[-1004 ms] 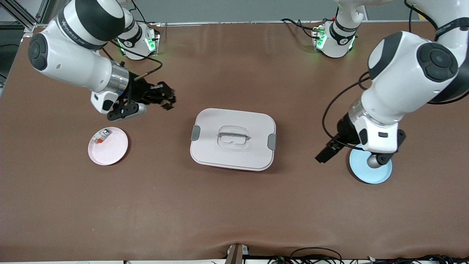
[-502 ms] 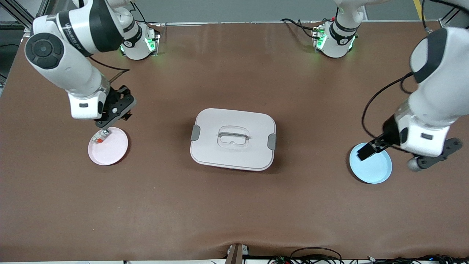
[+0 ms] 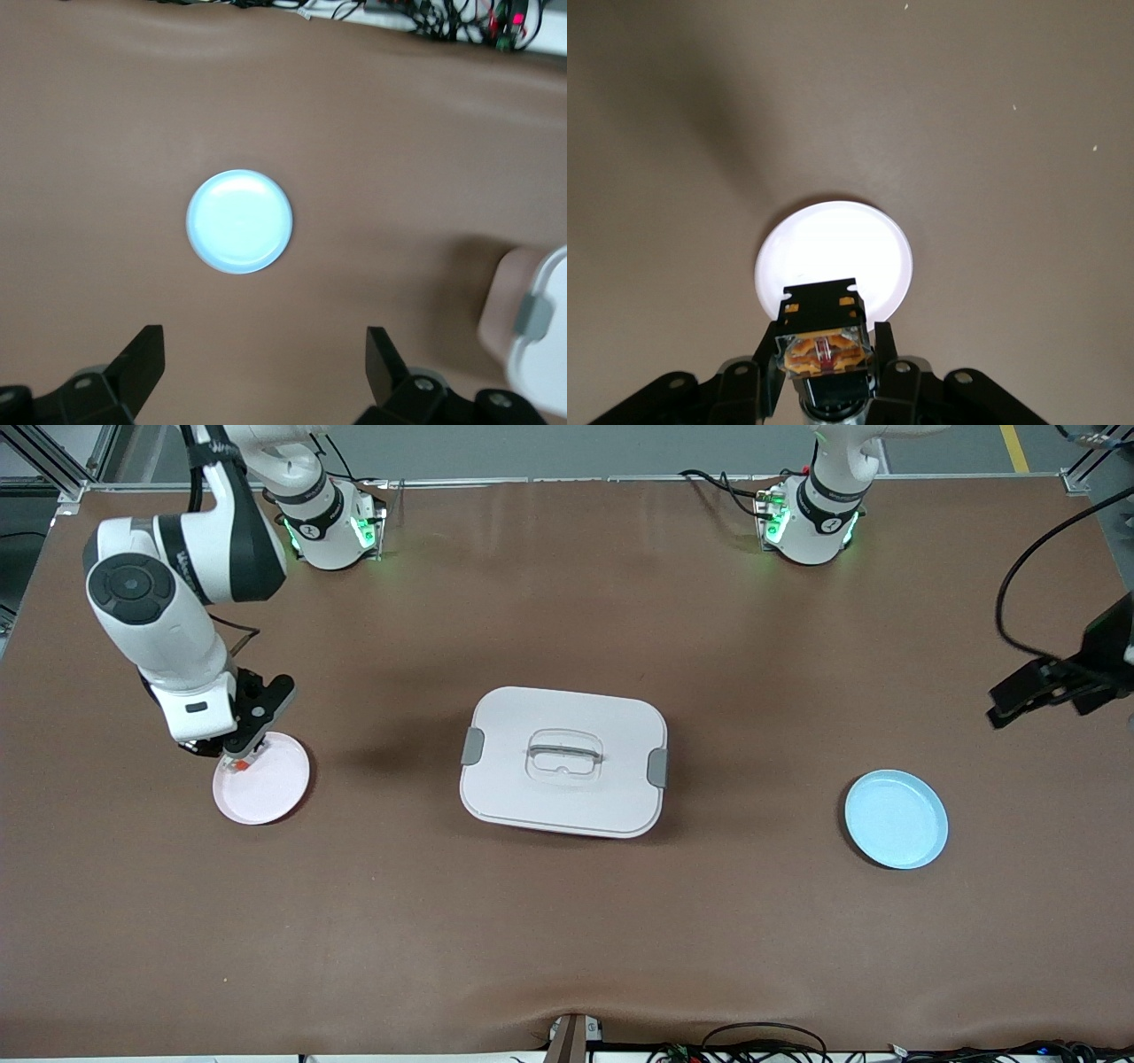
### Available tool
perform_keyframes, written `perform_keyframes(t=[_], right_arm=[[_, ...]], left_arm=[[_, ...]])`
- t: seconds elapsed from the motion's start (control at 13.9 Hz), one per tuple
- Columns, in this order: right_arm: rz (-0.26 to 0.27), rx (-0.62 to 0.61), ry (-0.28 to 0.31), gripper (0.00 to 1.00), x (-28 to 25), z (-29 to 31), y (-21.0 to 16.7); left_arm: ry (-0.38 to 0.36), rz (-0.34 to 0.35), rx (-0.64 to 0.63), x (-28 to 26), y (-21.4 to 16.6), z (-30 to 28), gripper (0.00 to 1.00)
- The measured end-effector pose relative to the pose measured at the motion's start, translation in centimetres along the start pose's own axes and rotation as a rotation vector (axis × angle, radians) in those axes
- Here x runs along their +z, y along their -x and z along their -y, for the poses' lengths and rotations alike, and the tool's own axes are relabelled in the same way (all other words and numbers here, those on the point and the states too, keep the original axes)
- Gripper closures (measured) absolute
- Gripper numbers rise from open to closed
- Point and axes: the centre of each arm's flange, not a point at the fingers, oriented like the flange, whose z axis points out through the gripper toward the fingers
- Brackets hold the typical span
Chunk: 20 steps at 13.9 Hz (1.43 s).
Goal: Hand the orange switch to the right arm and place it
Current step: 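Lower the switch onto the white plate with the right gripper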
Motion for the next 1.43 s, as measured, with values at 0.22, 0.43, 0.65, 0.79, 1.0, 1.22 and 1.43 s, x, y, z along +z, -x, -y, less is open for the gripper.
perform_keyframes(t=[0.22, 0.43, 0.65, 0.79, 1.0, 1.22, 1.43], right_arm=[[-0.053, -0.065, 0.041, 0.56, 5.2, -0.3, 4.3], [-0.040, -0.106, -0.007, 0.56, 9.1, 0.3, 5.3], [-0.026, -0.135, -0.067, 0.56, 13.1, 1.6, 4.5], [-0.027, -0.148, -0.095, 0.56, 15.6, 2.5, 4.0], [-0.024, -0.163, -0.131, 0.56, 18.3, 3.5, 3.4], [-0.033, -0.180, -0.128, 0.56, 19.8, 3.8, 2.9], [-0.035, -0.211, -0.123, 0.56, 21.4, 4.3, 2.5]], left_arm=[[-0.004, 0.026, 0.048, -1.0, 1.6, 1.7, 0.00], [-0.003, 0.050, 0.053, -0.6, 3.1, 2.0, 0.00], [-0.001, 0.073, 0.057, 0.0, 4.8, 2.1, 0.00], [0.001, 0.074, 0.067, 0.0, 5.9, 1.8, 0.00], [0.003, 0.068, 0.069, -0.3, 6.7, 1.8, 0.00], [0.003, 0.068, 0.070, -0.1, 6.7, 1.8, 0.00], [0.003, 0.069, 0.077, 0.1, 6.7, 1.4, 0.00]])
